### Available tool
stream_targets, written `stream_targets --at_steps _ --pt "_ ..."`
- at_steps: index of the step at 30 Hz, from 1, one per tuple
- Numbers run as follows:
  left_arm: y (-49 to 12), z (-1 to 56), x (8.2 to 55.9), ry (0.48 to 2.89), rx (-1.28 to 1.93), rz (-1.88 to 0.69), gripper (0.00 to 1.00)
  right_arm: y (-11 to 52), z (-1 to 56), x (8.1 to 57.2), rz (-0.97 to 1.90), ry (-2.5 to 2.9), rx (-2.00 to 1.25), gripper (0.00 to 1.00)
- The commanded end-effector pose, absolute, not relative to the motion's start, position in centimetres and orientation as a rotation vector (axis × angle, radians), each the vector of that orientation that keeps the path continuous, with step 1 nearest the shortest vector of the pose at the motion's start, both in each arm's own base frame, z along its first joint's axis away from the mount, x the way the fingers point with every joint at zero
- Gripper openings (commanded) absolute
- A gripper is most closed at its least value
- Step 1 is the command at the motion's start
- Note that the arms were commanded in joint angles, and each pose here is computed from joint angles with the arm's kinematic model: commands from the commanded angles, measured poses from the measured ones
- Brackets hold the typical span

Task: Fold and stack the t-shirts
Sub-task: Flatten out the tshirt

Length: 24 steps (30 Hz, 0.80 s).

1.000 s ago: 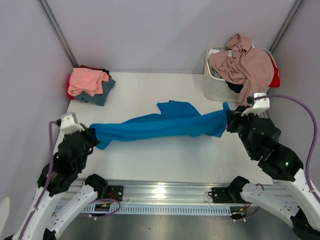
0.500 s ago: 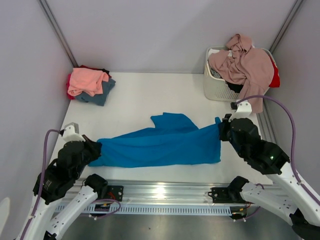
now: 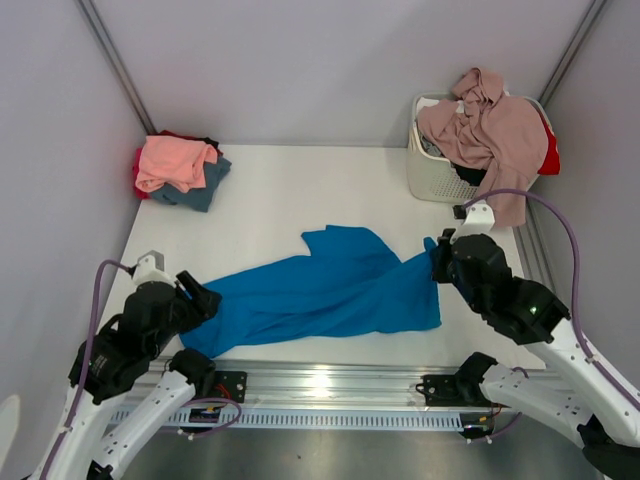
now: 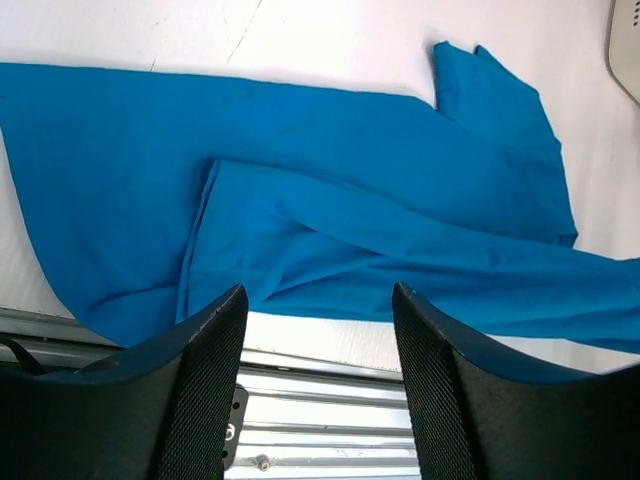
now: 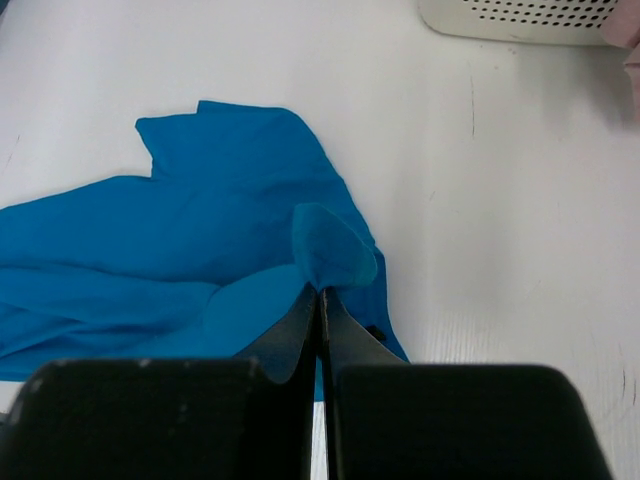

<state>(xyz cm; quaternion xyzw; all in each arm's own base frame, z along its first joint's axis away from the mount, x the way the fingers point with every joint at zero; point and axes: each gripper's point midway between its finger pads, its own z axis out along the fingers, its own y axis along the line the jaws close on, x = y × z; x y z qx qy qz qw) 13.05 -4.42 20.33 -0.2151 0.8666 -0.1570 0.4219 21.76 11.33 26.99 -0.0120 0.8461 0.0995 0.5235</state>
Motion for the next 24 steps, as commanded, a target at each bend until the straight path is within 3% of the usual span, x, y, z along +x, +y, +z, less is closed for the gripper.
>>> stream_targets --at_steps 1,10,18,24 --pt "-4.4 20.6 13.5 2.162 -0.591 -0.390 0.64 12.2 27.5 22.2 0.280 2.004 -0.019 0.00" --pt "-7.0 16.6 15.9 2.304 -0.589 -0.360 0.65 13.5 26.6 22.6 0.320 2.016 -0.033 0.00" --pt "-2.7 16.2 19.0 2.350 -0.677 0.154 0.67 13.5 26.3 22.4 0.333 2.010 -0.034 0.00" --pt "-2.4 14.9 20.2 2.365 -0.767 0.129 0.67 12.7 25.5 22.1 0.297 2.019 -0.037 0.00"
